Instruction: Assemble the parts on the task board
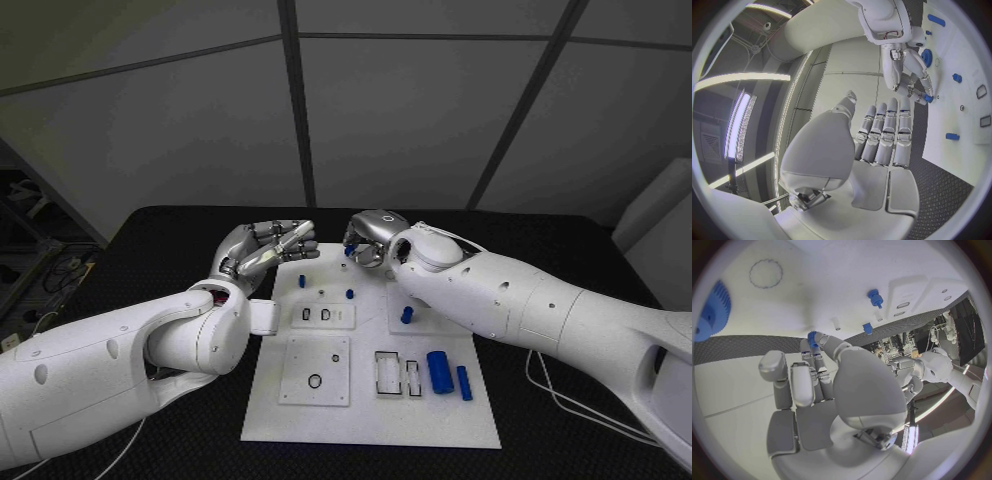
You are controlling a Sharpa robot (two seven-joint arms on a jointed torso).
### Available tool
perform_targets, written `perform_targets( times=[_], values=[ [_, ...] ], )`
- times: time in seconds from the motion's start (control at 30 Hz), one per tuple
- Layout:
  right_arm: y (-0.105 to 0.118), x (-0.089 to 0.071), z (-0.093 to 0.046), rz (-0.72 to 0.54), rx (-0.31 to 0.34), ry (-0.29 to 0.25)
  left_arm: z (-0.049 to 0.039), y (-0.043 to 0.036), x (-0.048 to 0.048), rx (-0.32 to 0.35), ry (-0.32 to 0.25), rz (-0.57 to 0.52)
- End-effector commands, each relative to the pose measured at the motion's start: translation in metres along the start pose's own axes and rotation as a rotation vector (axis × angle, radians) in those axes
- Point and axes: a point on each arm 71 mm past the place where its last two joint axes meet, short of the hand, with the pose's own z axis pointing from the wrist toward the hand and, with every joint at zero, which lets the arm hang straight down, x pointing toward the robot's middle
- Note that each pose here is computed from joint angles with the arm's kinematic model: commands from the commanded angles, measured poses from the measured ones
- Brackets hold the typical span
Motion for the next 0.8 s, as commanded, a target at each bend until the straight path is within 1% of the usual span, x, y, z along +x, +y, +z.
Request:
perform_targets(
  times=[0.03,0.27,0.4,0.53,0.63,0.7,0.8],
  values=[
    [0.001,0.0,0.001,0.002,-0.008,0.011,0.0006,-0.0019,0.0023,0.008,0.019,-0.001],
    [0.003,-0.001,0.001,0.007,-0.015,-0.006,0.0007,-0.0021,0.0033,0.005,0.025,-0.004],
    [0.0,-0.005,-0.004,0.015,-0.019,-0.025,0.0005,-0.0023,0.0021,0.005,0.024,-0.003],
    [-0.009,-0.011,-0.015,0.033,-0.017,-0.055,0.0002,-0.0027,-0.0008,0.005,0.019,0.0],
    [-0.019,-0.02,-0.026,0.057,-0.003,-0.081,-0.0002,-0.003,-0.0029,0.006,0.016,0.001],
    [-0.028,-0.027,-0.034,0.08,0.018,-0.094,-0.0005,-0.0031,-0.0046,0.005,0.013,0.003],
    [-0.046,-0.036,-0.048,0.15,0.08,-0.077,-0.0011,-0.0033,-0.0057,0.003,0.013,0.003]
  ],
)
